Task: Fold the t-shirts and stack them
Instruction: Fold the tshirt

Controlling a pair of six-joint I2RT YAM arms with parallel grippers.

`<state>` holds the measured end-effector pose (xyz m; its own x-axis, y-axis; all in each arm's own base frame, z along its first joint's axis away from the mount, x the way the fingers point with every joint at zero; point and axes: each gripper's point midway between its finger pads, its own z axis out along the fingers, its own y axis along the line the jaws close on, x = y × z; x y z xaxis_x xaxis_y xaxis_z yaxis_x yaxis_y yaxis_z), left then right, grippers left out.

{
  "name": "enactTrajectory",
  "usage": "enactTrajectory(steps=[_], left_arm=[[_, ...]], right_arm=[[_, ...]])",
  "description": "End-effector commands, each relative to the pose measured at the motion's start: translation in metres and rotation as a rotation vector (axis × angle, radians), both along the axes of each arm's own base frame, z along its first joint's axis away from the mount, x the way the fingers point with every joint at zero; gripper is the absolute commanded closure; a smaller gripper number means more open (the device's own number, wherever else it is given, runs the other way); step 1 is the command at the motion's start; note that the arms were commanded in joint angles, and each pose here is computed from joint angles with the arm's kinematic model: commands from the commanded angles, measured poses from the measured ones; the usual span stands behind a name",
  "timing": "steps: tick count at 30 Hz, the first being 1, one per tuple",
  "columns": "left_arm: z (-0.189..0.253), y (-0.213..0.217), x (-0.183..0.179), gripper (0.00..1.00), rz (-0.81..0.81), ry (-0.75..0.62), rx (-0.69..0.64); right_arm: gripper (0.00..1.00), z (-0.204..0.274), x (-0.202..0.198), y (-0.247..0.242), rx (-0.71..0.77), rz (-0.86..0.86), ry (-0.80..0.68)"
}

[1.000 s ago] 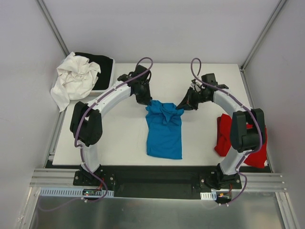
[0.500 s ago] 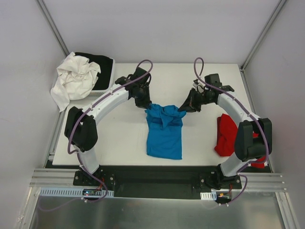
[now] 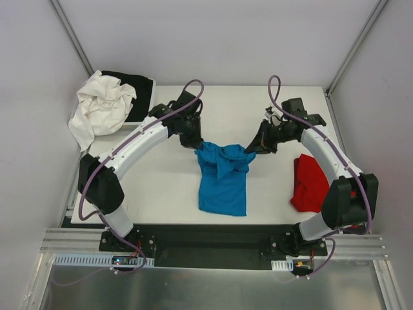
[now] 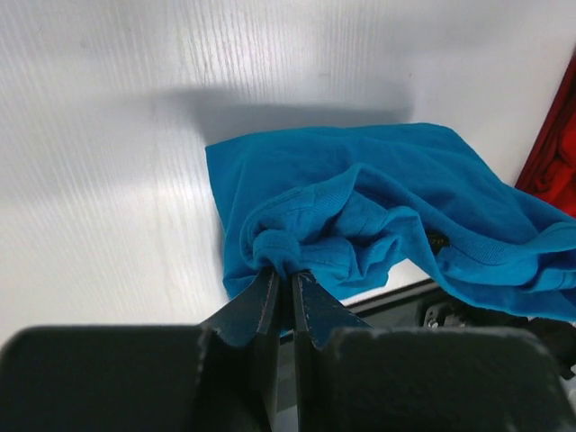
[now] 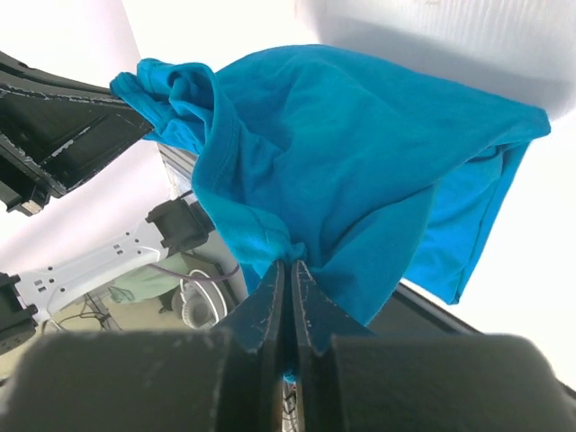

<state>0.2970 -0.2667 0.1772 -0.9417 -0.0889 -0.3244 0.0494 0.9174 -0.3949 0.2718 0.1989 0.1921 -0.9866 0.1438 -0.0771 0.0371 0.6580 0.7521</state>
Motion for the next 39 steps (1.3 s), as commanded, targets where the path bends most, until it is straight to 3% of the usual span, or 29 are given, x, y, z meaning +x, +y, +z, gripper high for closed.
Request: enactTrajectory(steps=[1,14,19,23,26,27,28,29,30,32,33,39], left_arm=[[0.023,0.006,-0.027,0.95,-0.023,-0.005,-0.001],[0.025,0.011,-0.08,0.95,-0.043,0.01,0.032],[0.0,0.018,-0.11,0.94,-0.033,0.082,0.065],[-0.045,0.029,-0.137,0.91,-0.044,0.176,0.138],[-0.077,0.031,-0.155,0.63,-0.05,0.239,0.124],[-0.082,0.026,-0.156,0.42,-0.056,0.23,0.102],[-0.086,0.027,-0.161,0.29,-0.058,0.237,0.099],[-0.097,0.032,-0.17,0.15,-0.064,0.262,0.12],[-0.101,0.033,-0.173,0.06,-0.07,0.266,0.12],[-0.106,0.037,-0.179,0.0,-0.083,0.262,0.136],[-0.107,0.04,-0.18,0.01,-0.088,0.247,0.147],[-0.093,0.044,-0.182,0.01,-0.102,0.188,0.104]], right_arm=[[0.99,0.029,-0.023,-0.005,-0.024,0.047,-0.048],[0.99,0.015,-0.081,-0.009,-0.12,0.139,0.02],[0.99,-0.004,-0.111,-0.008,-0.147,0.193,0.064],[0.99,-0.027,-0.127,-0.01,-0.169,0.184,0.086],[0.99,-0.052,-0.134,-0.015,-0.221,0.175,0.121],[0.99,-0.066,-0.142,-0.018,-0.244,0.184,0.16],[0.98,-0.072,-0.144,-0.016,-0.243,0.189,0.179],[0.87,-0.078,-0.146,-0.014,-0.248,0.201,0.187],[0.51,-0.084,-0.149,-0.015,-0.264,0.205,0.206],[0.22,-0.09,-0.153,-0.01,-0.273,0.198,0.203],[0.01,-0.089,-0.152,-0.009,-0.281,0.19,0.18],[0.0,-0.084,-0.155,-0.012,-0.336,0.138,0.145]])
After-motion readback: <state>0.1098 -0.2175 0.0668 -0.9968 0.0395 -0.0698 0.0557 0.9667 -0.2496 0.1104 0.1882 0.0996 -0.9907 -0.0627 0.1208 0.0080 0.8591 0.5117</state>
